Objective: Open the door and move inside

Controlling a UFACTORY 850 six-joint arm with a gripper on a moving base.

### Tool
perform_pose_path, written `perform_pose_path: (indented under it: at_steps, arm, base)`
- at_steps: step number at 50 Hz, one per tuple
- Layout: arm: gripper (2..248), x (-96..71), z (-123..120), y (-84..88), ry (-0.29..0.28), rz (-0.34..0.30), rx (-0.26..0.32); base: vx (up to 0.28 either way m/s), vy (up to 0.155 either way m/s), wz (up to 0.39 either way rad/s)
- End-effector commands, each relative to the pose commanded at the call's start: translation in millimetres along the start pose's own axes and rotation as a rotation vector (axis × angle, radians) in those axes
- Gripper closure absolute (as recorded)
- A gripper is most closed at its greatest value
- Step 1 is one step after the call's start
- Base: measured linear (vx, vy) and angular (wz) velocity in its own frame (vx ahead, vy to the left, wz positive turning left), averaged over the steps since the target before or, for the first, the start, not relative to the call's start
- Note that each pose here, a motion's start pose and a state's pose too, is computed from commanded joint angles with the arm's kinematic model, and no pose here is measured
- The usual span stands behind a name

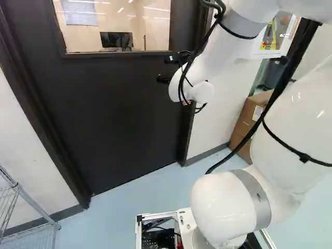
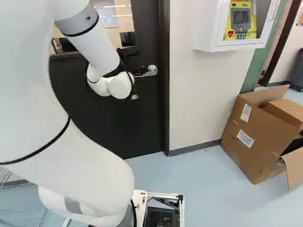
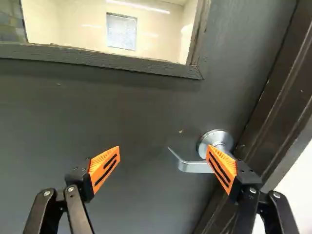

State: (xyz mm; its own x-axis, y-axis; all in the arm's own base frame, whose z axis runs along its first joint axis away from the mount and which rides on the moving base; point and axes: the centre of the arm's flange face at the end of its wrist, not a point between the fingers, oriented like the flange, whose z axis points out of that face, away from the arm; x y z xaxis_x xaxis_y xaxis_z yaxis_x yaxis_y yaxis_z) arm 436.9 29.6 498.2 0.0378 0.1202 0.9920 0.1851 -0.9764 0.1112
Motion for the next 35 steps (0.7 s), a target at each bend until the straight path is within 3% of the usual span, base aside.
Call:
perform_pose_path:
  at_steps: [19, 35]
  arm:
    - [3, 2.1, 23, -7.7, 0.000, -0.001, 0.024]
    - [3, -11.8, 27, -9.9, -0.030, 0.003, 0.030]
  base:
    - [0.000, 0.000, 0.000]
    - [0.000, 0.000, 0.000]
